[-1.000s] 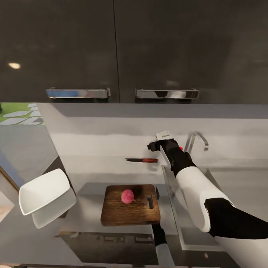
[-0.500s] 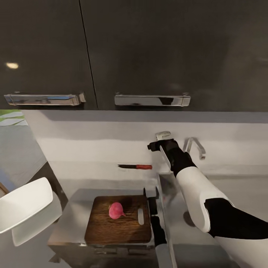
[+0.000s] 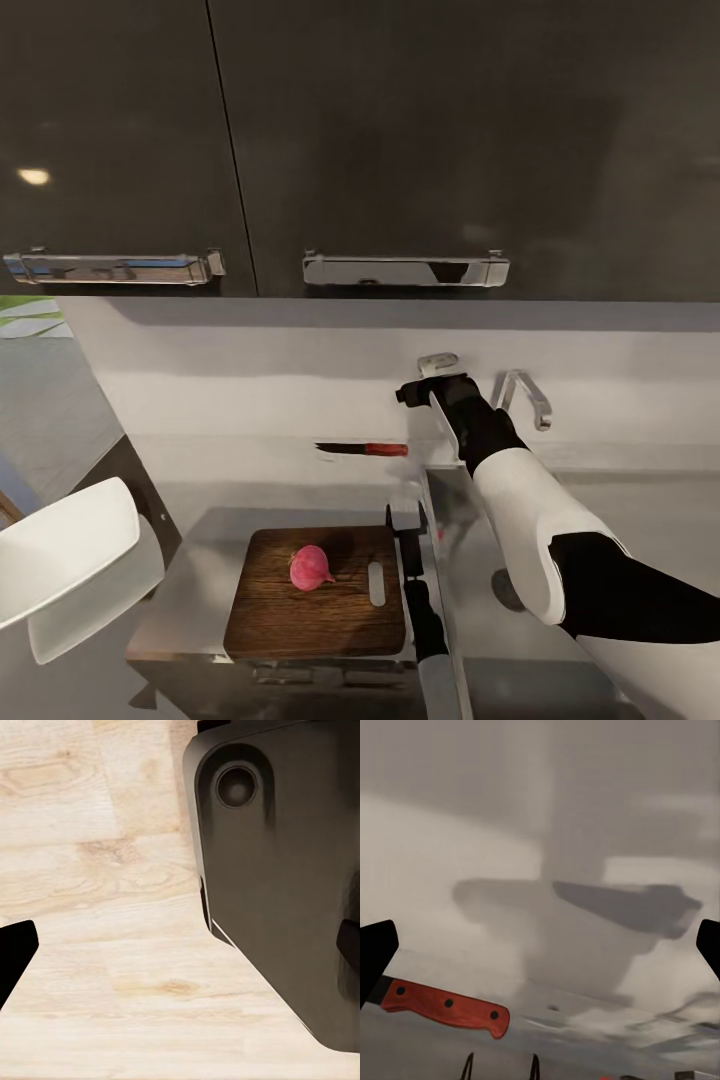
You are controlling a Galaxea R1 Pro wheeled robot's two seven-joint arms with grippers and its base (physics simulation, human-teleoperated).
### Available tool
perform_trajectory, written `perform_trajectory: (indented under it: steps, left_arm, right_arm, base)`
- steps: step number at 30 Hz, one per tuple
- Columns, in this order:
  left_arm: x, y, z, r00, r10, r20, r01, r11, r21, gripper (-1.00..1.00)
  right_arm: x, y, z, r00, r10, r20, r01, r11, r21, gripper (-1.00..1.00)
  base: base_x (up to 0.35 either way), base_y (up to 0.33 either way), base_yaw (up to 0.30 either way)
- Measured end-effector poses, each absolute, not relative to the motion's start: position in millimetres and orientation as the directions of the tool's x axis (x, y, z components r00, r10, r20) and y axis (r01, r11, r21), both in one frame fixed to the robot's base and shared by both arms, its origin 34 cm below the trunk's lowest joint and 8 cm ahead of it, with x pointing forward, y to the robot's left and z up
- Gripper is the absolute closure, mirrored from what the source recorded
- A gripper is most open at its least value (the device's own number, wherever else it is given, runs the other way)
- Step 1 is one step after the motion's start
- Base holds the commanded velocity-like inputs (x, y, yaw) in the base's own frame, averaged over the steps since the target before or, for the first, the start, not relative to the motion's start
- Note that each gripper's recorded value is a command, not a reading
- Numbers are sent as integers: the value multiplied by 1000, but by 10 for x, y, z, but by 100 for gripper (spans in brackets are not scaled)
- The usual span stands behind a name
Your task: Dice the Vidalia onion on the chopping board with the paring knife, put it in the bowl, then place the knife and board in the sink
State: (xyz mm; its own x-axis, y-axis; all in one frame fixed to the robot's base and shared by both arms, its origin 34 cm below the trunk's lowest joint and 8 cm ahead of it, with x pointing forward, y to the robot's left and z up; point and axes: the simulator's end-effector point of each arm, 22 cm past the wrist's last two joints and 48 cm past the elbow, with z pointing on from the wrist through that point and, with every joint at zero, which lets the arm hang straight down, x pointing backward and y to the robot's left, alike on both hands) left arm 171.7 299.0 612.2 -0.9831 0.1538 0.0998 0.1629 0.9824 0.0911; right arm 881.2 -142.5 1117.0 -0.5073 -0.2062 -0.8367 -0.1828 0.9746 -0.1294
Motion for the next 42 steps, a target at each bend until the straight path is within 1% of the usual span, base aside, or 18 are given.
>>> perform_trajectory:
  steps: [9, 16, 39, 42]
  left_arm:
    - [1717, 2988, 6122, -983, 153, 100, 162, 983, 91, -100]
    - [1716, 2987, 6122, -983, 153, 100, 162, 983, 91, -100]
    - [1713, 2990, 6122, -983, 153, 101, 163, 982, 91, -100]
    - [1713, 2992, 6122, -983, 153, 101, 162, 982, 91, -100]
  right_arm:
    - [8801, -1419, 11140, -511, -206, -834, -185, 974, -127, -100]
    - [8742, -1406, 10930, -545, -217, -810, -197, 972, -128, -100]
    - [8692, -1291, 10617, -540, -237, -807, -240, 963, -123, -100]
    - [8668, -1214, 10600, -542, -238, -806, -269, 958, -102, -100]
  base:
    - [0, 0, 0]
    - [0, 0, 0]
    - [0, 0, 0]
    - [0, 0, 0]
